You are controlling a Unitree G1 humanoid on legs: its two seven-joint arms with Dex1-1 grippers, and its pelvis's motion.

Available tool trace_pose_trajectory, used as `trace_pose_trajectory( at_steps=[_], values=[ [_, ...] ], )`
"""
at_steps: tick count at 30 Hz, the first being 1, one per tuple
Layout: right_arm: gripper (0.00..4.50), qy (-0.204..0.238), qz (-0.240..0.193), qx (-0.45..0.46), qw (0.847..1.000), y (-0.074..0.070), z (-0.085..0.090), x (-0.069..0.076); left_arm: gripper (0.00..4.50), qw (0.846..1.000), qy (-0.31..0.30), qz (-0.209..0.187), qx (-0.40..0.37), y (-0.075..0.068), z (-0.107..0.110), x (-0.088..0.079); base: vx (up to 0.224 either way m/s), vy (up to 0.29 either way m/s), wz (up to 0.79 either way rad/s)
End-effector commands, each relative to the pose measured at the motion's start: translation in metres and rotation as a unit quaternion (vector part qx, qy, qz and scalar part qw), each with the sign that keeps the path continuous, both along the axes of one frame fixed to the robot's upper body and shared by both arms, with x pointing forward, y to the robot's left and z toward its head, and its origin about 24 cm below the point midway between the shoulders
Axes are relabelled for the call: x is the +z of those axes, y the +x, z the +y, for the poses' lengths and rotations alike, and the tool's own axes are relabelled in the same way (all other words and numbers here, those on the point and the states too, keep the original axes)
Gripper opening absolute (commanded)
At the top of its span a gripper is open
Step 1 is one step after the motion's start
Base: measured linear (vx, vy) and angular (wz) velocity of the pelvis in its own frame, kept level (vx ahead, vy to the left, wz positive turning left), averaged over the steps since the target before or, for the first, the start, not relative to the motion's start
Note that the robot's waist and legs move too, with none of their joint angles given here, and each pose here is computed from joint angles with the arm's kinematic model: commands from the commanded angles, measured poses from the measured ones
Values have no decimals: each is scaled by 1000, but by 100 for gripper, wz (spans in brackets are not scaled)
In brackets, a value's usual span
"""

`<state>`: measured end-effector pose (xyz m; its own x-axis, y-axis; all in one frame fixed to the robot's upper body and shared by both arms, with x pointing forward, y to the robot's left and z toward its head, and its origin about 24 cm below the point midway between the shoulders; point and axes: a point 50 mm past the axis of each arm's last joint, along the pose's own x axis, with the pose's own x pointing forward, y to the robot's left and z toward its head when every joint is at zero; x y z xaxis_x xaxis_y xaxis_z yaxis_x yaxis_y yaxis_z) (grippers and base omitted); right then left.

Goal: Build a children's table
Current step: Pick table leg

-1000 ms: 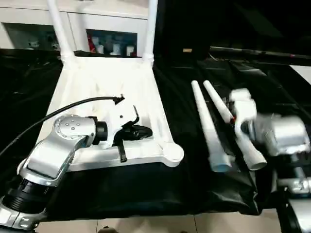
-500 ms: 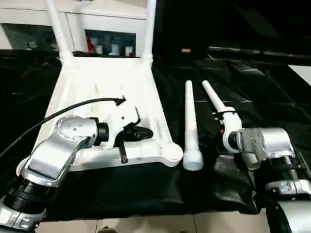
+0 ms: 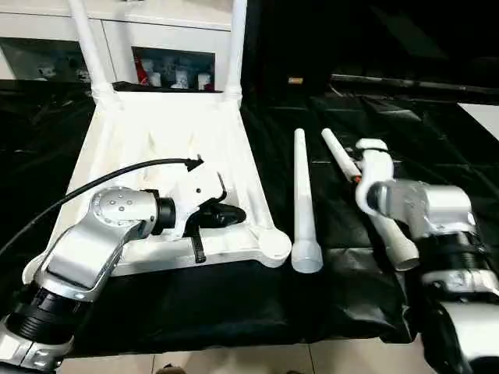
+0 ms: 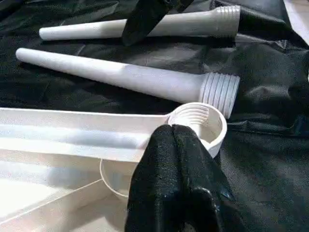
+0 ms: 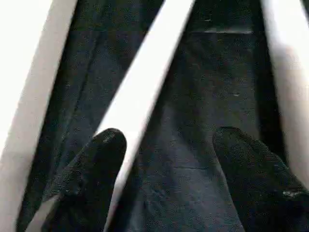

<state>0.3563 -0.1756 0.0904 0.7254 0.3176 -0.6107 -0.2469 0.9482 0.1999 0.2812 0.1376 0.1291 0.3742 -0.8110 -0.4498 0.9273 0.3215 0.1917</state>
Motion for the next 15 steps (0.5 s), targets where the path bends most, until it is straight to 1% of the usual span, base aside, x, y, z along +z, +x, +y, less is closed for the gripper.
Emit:
trace_pose_trajectory(
  at_steps=[1, 2, 3, 4, 5, 9, 10, 13, 14, 15],
  values=[
    [380, 17, 12, 18, 1000, 0, 8, -1, 0, 1000, 11, -13, -8, -1, -3, 2, 0, 0, 0],
    [380, 19, 12, 19, 1000, 0, 8, -1, 0, 1000, 11, -13, -8, -1, -3, 2, 0, 0, 0],
    [394, 22, 13, 25, 999, -1, 11, -1, 0, 1000, 11, -13, -8, -1, -2, 2, 0, 0, 0],
    [394, 28, 15, 32, 999, -1, 14, -2, 0, 1000, 12, -13, -8, -1, -2, 2, 0, 0, 0],
    [404, 33, 23, 40, 998, -2, 18, -3, 0, 1000, 13, -14, -8, 0, -2, 3, 0, 0, 0],
    [404, 25, 53, 33, 998, -3, 23, -11, 0, 1000, 16, -15, -8, 0, -2, 2, 0, 0, 0],
    [404, 15, 68, 37, 997, -4, 26, -17, 0, 1000, 16, -14, -8, 0, -2, 2, 0, 0, 0],
    [404, -2, 89, 37, 995, -7, 29, -27, 0, 1000, 17, -14, -8, 0, -2, 1, 0, 0, 0],
    [404, -2, 90, 37, 995, -7, 29, -27, 0, 1000, 17, -14, -8, 0, -2, 1, 0, 0, 0],
    [404, -6, 110, 40, 993, -10, 32, -35, 0, 1000, 18, -14, -8, 0, -2, 1, 0, 0, 0]
  ],
)
